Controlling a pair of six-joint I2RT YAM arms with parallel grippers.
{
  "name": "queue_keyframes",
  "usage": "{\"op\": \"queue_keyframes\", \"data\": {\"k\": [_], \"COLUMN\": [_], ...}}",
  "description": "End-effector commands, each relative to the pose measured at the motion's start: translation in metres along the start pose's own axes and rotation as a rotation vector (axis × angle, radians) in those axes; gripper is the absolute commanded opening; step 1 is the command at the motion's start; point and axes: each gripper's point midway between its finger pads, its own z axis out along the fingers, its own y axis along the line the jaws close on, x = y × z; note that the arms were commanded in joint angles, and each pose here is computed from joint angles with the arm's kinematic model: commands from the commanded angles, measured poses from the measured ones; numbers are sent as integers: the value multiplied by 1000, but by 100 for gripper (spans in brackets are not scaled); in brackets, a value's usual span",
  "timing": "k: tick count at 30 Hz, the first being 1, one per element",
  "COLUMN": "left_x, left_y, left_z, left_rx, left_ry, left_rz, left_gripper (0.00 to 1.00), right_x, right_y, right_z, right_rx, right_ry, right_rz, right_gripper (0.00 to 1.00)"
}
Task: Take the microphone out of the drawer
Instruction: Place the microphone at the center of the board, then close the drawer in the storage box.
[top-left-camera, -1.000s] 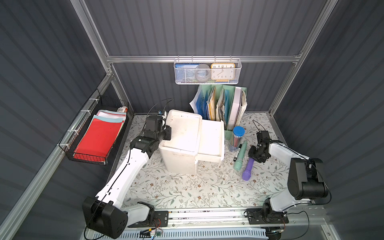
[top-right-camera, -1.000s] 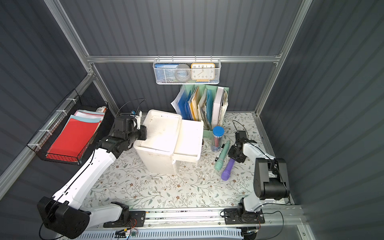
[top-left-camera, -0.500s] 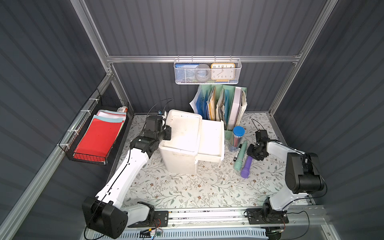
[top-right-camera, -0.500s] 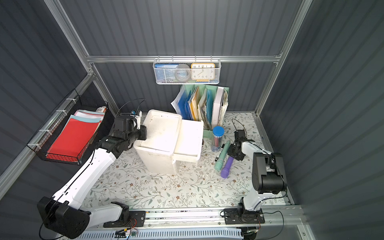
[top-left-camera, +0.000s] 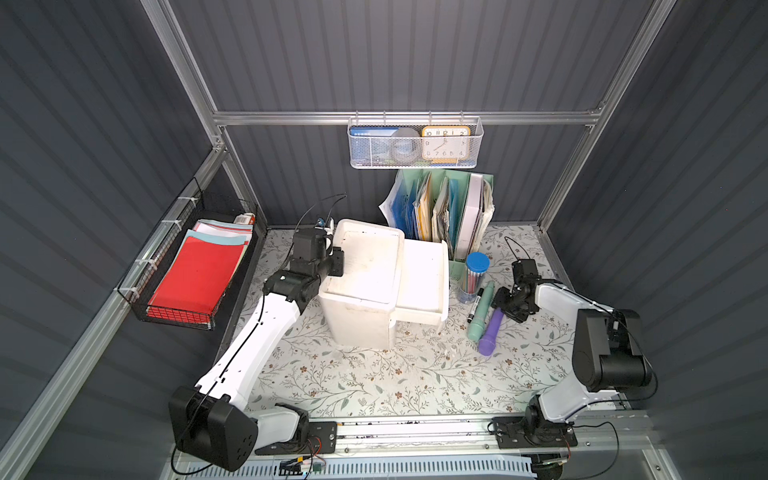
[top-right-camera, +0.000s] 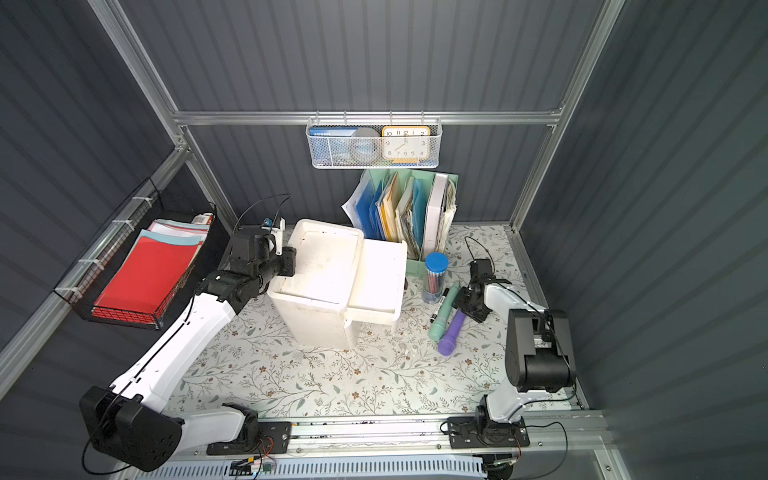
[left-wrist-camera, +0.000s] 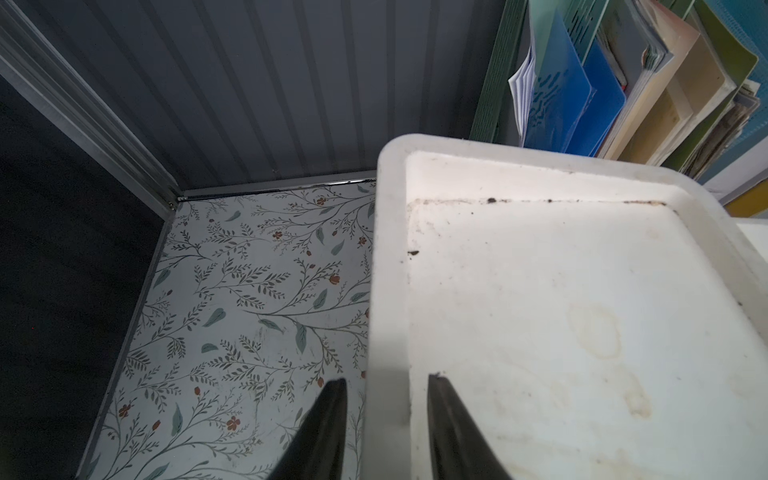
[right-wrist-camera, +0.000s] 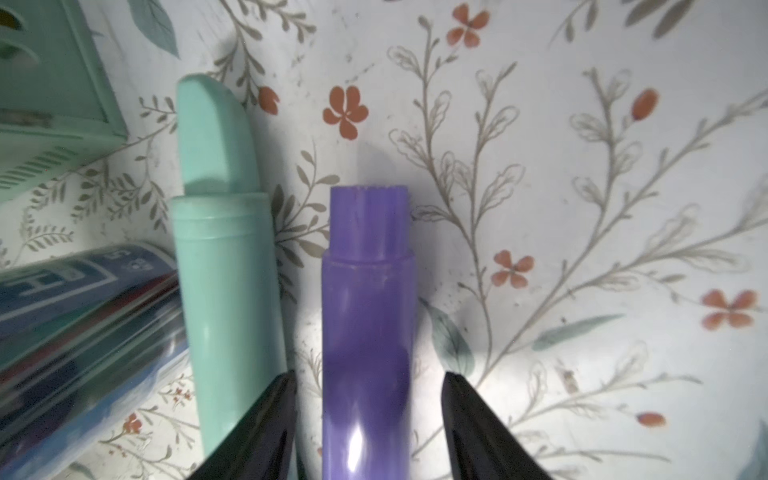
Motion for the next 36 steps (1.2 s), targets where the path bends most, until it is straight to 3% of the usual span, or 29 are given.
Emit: {"op": "queue_keyframes", "data": {"k": [1,3,5,15,23,27,32,36], "left_x": [73,76,78,83,86,87,88,88], "left_y": [-1,0,0,0,1,2,3,3], "left_z": [25,27,29,33,35,37,38,38], "left_rx": [1,-3,-6,-7,-18,-26,-30,-30], "left_ry": [258,271,284,307,317,324,332,332], "left_rz": [36,43,48,52,53,49,47,45], "left_gripper": [37,37,36,18,6,5,0,0], "right_x": [-7,-12,-16,-27,-15,3,31,46], "right_y": [5,7,8,17,53,76,95,121], "right_z": [-23,-34,-46,-93,-140,-161,-168,-169], "right_rx": [-17,-25,-32,-121,-391,-573,-660,-703], "right_ry": [-33,-64,-97,-230,-280,-259,-233,-228], "right_rz": [14,21,30,85,62,53,29,-28], "right_gripper": [68,78,98,99,98,81,22,3]}}
